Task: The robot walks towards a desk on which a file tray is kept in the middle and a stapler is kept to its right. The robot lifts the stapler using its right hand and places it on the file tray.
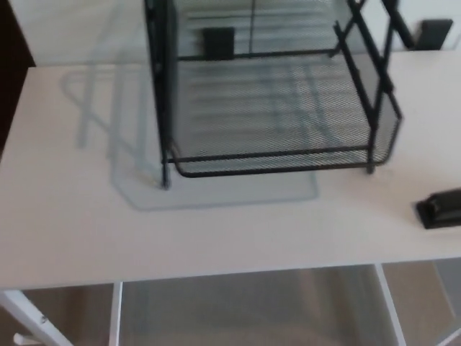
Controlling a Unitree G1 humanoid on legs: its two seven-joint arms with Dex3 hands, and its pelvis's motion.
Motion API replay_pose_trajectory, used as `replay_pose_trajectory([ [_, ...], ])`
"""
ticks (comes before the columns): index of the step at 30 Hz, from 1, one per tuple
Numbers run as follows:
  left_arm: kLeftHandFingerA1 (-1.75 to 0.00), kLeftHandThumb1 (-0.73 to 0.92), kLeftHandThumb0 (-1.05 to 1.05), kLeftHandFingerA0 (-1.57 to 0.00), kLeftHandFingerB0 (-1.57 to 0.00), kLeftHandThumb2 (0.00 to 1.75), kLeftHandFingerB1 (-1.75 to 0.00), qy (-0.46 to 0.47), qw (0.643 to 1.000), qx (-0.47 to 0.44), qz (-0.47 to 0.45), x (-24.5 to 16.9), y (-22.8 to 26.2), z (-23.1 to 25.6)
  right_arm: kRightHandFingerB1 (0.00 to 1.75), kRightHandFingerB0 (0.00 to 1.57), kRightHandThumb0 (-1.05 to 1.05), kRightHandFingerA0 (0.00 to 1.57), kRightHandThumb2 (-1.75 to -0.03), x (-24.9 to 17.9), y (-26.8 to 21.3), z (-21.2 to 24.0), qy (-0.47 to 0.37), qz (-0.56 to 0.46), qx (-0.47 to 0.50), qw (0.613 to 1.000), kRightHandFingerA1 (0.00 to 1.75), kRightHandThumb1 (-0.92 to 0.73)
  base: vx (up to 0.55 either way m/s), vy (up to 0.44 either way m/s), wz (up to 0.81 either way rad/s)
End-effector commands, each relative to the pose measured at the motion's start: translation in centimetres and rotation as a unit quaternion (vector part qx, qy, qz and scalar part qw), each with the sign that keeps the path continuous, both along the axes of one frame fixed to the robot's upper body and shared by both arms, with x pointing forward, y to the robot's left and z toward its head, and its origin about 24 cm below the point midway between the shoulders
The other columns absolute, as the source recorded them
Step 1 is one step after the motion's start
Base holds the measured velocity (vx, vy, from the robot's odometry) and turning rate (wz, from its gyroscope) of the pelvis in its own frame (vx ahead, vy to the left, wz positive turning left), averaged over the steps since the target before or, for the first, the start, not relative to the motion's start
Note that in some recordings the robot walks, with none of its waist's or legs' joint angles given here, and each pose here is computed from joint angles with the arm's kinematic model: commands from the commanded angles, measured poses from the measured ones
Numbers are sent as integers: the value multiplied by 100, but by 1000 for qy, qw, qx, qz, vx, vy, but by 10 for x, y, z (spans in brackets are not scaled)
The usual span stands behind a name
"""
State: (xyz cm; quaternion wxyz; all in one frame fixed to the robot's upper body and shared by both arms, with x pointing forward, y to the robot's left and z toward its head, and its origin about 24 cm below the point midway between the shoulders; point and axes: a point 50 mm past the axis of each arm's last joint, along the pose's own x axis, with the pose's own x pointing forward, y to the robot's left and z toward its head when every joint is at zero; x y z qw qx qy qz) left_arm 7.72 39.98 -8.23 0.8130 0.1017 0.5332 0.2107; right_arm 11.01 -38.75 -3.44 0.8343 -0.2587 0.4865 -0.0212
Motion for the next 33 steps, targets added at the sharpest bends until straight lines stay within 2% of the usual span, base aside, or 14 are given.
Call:
replay_pose_trajectory([
  [1, -53, 67, -69, -23, -11, 96, -45, -7, 1000, 8, -3, 0, 3, 2, 16, 0, -48, 18, -58, 2, -7, 3, -8, -13, 1, 1000, 36, -63, -13, -240, -2],
  [2, -43, 84, -67, -30, -17, 63, -33, -3, 1000, 12, -10, 0, 3, 3, 15, 0, -49, 16, -59, 3, -7, 4, -11, -10, 3, 1000, 35, -63, 0, 0, 0],
  [3, -53, 68, -70, -23, -10, 97, -44, -3, 1000, 11, -12, 0, 3, 3, 17, 0, -49, 15, -59, 3, -7, 4, -14, -9, 0, 1000, 35, -63, 0, 0, 0],
  [5, -55, 67, -69, -23, -12, 97, -46, -10, 1000, 7, -9, 1, 3, 3, 21, 0, -49, 15, -58, 3, -5, 3, -27, -19, -7, 999, 35, -62, -2, 26, -4],
  [6, -55, 67, -69, -22, -12, 96, -46, -9, 1000, 8, -7, 2, 3, 3, 16, 0, -50, 6, -76, 3, -6, 2, -28, -25, -3, 999, 43, -51, -15, 87, -7],
  [7, -55, 67, -69, -22, -12, 96, -46, -9, 1000, 7, -6, 2, 2, 3, 16, 0, -50, 6, -76, 3, -6, 2, -29, -28, 0, 999, 43, -51, -26, 129, -19],
  [8, -47, 83, -67, -27, -17, 64, -35, -10, 1000, 6, -6, 2, 2, 3, 20, 0, -49, 18, -58, 3, -6, 2, -27, -28, 0, 999, 36, -62, -3, 159, -6],
  [9, -55, 67, -69, -21, -11, 97, -46, -12, 1000, 3, -7, 2, 3, 3, 21, 0, -47, 17, -59, 3, -6, 2, -23, -25, -6, 999, 37, -62, 4, 206, -15],
  [21, -52, 68, -69, -20, -10, 95, -44, -10, 1000, 9, -9, 1, 2, 2, 21, 0, -48, 18, -58, 3, -5, 2, -27, -35, 6, 999, 37, -62, 3, 148, 0],
  [22, -53, 68, -70, -23, -10, 96, -44, -7, 1000, 9, -10, -1, 2, 2, 19, 0, -52, 13, -78, 3, -5, 2, -27, -35, 9, 999, 48, -43, 10, -63, 8],
  [23, -53, 68, -70, -23, -10, 96, -44, -3, 1000, 8, -11, -2, 2, 2, 19, 0, -52, 13, -78, 3, -6, 2, -27, -34, 12, 999, 48, -43, -87, -78, 10],
  [24, -53, 67, -70, -21, -11, 96, -45, -7, 1000, 7, -8, -2, 2, 2, 17, 2, -46, 24, -60, 4, -4, 3, -23, -28, 4, 999, 40, -60, -66, -89, 6],
  [32, -52, 68, -70, -19, -11, 96, -45, -10, 1000, 4, -15, -3, 2, 2, 21, 0, -48, 16, -58, 2, -5, 2, -32, -31, 7, 999, 37, -61, -6, -35, 1],
  [33, -50, 68, -72, -15, -10, 94, -42, -12, 1000, -1, -8, -5, 1, 1, 24, 0, -48, 24, -58, 2, -4, 1, -34, -32, -6, 999, 40, -60, 0, 0, 0],
])
